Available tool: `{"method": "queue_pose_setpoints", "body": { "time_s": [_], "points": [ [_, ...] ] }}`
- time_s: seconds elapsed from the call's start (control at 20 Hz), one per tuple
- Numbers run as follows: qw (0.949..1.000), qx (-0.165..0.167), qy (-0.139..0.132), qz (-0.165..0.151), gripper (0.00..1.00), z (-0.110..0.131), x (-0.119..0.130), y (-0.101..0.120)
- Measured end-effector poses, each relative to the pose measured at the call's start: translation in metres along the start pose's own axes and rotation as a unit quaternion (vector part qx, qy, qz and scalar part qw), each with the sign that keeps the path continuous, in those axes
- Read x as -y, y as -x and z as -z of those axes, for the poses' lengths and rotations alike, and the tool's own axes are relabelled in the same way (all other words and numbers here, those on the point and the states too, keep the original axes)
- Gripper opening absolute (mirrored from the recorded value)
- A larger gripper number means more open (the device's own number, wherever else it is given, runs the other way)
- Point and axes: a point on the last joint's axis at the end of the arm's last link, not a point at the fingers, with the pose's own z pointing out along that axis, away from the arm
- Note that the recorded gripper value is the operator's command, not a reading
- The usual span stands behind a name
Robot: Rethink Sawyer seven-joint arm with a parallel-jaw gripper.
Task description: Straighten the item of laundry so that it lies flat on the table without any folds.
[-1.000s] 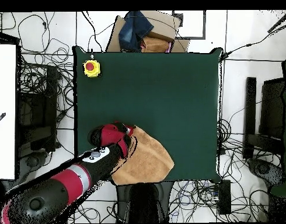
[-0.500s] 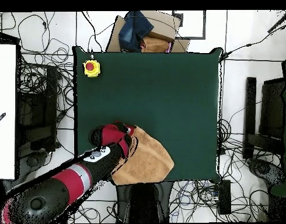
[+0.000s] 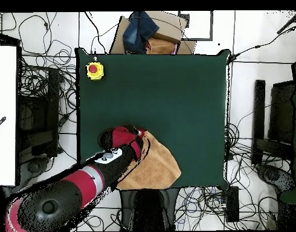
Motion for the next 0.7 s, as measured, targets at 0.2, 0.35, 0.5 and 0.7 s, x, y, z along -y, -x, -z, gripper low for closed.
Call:
{"method": "queue_pose_setpoints", "body": {
  "time_s": [0.2,0.35,0.5,0.7],
  "points": [
    [1.0000,0.003,0.002,0.002,0.00,-0.004,0.009,0.012],
    [1.0000,0.004,0.003,0.003,0.00,-0.007,0.014,0.018],
    [1.0000,0.006,0.004,0.006,0.00,-0.007,0.014,0.020],
    [0.9998,0.013,0.009,0.009,0.00,-0.007,0.009,0.023]
  ]
}}
